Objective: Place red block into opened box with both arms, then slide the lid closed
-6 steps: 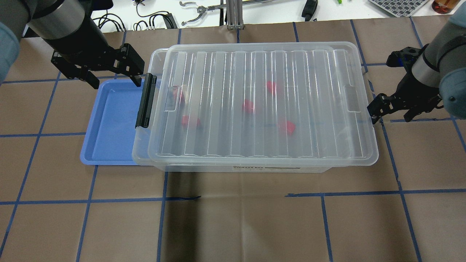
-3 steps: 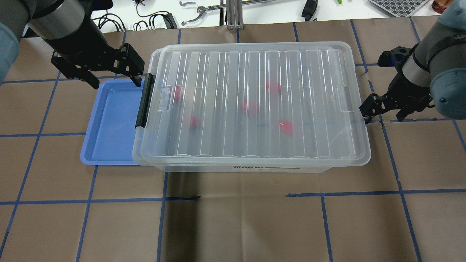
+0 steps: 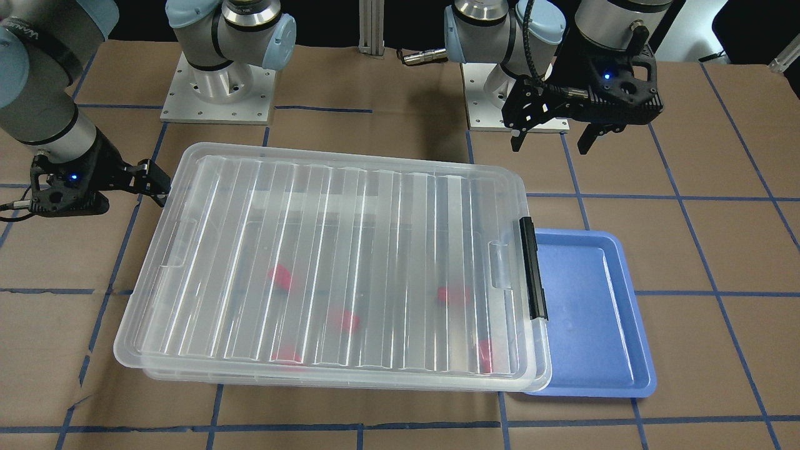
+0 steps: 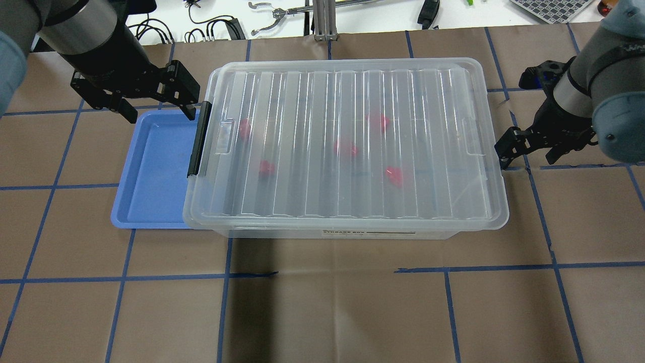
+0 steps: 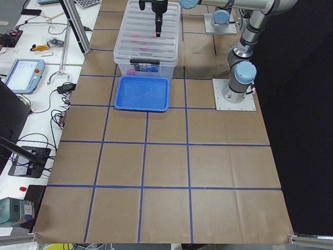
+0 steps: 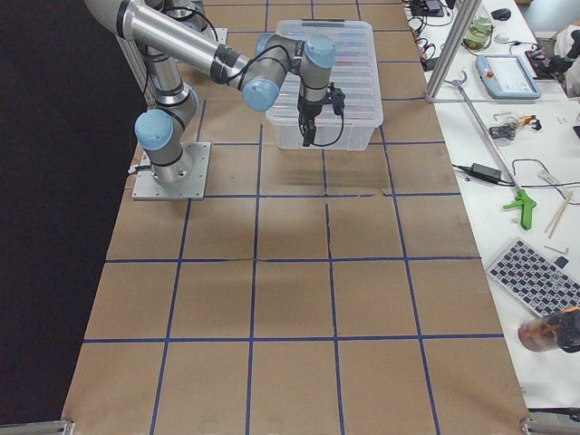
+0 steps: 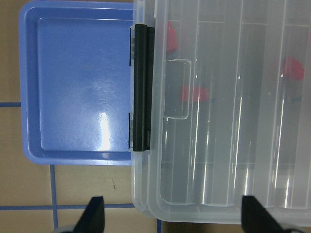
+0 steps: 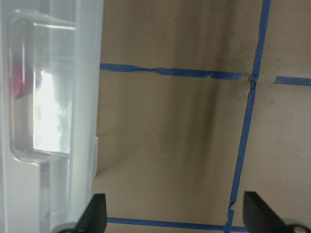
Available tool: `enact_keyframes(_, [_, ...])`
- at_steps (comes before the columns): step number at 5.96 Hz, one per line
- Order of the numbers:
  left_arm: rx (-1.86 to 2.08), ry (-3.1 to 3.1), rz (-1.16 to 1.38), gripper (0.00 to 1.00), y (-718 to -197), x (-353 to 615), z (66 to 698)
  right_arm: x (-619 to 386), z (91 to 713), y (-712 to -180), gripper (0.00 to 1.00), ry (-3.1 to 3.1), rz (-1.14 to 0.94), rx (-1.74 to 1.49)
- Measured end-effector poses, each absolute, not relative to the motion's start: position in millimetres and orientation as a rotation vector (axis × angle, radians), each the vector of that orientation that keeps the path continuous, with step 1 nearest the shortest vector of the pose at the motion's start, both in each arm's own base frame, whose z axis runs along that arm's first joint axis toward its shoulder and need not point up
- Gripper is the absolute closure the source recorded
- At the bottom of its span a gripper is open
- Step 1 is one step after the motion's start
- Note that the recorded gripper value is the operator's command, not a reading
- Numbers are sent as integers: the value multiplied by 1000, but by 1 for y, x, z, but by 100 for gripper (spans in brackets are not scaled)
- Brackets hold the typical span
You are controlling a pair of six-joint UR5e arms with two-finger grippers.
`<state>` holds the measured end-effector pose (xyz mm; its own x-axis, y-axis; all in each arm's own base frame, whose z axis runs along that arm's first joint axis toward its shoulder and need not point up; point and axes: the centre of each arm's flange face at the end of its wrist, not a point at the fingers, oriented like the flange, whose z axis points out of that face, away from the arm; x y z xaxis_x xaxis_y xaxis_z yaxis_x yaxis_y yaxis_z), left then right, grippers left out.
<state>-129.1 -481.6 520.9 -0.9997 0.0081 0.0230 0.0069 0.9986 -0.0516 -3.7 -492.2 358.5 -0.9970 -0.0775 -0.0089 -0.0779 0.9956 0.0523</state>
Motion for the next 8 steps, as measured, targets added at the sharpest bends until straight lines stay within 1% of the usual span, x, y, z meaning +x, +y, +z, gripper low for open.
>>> enact_keyframes(1, [-12, -3117, 80, 2, -482, -129, 521, -6, 384, -500, 0, 3148, 26, -117])
enact_keyframes(3, [-12, -3117, 80, 2, -482, -129, 521, 13, 451, -513, 0, 3156, -2, 29])
enact_keyframes(5, [-12, -3116, 80, 2, -482, -129, 521, 86, 505, -511, 0, 3157, 5, 182])
enact_keyframes(7, [-11, -3114, 83, 2, -482, -129, 522, 154, 523, -502, 0, 3155, 5, 245])
enact_keyframes(8, [-11, -3114, 87, 2, -482, -130, 523, 168, 524, -500, 0, 3165, 5, 240])
